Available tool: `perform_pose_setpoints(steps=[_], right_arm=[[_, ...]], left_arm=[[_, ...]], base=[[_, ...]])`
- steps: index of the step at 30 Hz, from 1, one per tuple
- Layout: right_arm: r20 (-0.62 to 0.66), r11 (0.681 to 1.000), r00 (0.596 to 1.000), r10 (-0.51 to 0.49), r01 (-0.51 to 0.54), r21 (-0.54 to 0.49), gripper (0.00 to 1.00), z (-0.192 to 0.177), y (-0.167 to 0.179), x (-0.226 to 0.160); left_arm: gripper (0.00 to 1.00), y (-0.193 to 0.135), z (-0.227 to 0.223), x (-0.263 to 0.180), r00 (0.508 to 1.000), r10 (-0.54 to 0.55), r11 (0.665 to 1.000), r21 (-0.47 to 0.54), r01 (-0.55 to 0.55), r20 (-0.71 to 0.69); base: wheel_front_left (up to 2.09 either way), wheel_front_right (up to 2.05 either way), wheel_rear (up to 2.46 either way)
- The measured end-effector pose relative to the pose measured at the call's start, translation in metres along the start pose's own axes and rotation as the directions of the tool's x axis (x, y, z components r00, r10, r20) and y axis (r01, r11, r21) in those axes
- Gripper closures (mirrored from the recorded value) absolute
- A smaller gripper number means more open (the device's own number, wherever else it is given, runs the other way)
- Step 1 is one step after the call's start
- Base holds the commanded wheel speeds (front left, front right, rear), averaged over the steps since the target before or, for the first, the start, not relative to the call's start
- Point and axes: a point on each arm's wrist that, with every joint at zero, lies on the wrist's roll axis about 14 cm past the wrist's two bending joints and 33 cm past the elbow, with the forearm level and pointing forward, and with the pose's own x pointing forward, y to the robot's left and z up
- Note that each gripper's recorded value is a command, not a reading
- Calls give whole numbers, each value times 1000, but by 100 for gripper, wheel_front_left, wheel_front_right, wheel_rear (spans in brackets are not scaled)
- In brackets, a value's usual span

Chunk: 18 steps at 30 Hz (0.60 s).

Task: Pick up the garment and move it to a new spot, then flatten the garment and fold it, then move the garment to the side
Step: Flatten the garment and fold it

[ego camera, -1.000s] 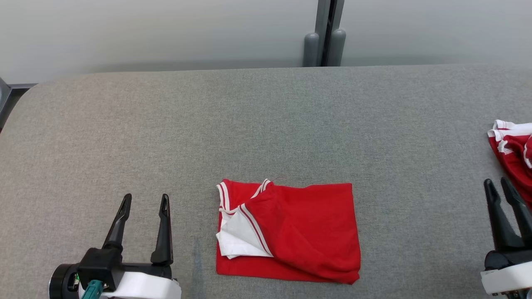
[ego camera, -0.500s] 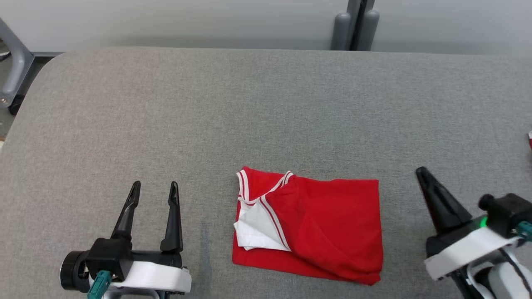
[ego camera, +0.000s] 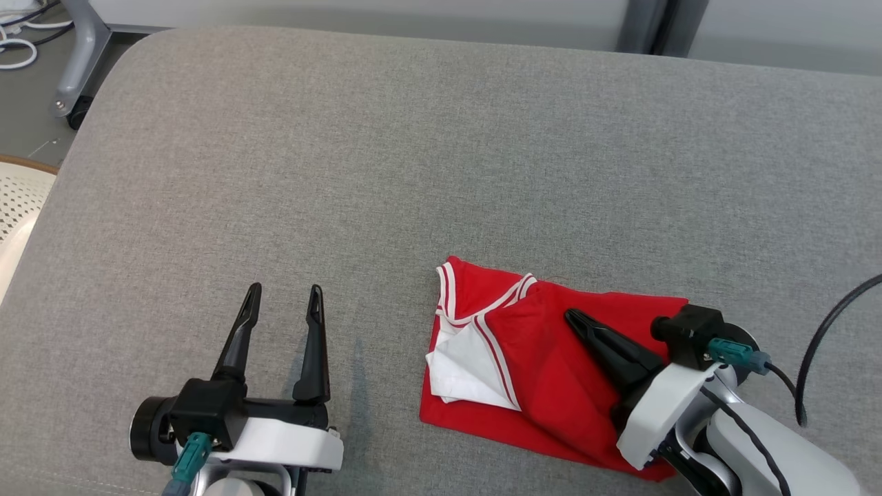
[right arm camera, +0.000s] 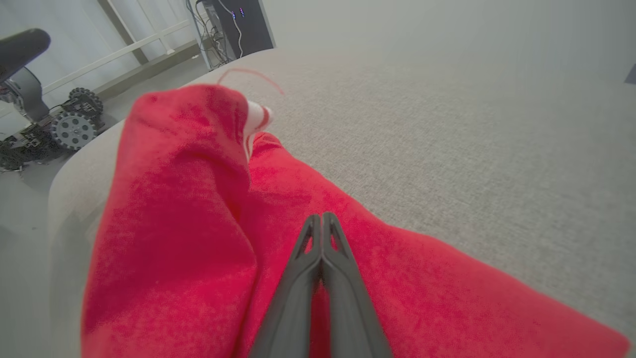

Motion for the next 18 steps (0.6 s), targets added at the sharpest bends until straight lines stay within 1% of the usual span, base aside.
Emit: perform_pose_setpoints(steps=[4,10,18], right_arm=[[-70,999,996,47,-47,-3,100,-17,4,5],[-125,994,986,113,-111,22,100,-30,16,5],[-143,979,969,202,-193,71,100,-30,37,-1]], left_arm=[[0,3,-2,2,1000,11,1000,3,-11,-3],[0,6,-4,4,1000,26,1000,3,-26,-8],[0,6,-1,6,999,35,999,-6,-35,3]], base=[[0,0,0],[0,0,0],[0,0,0]])
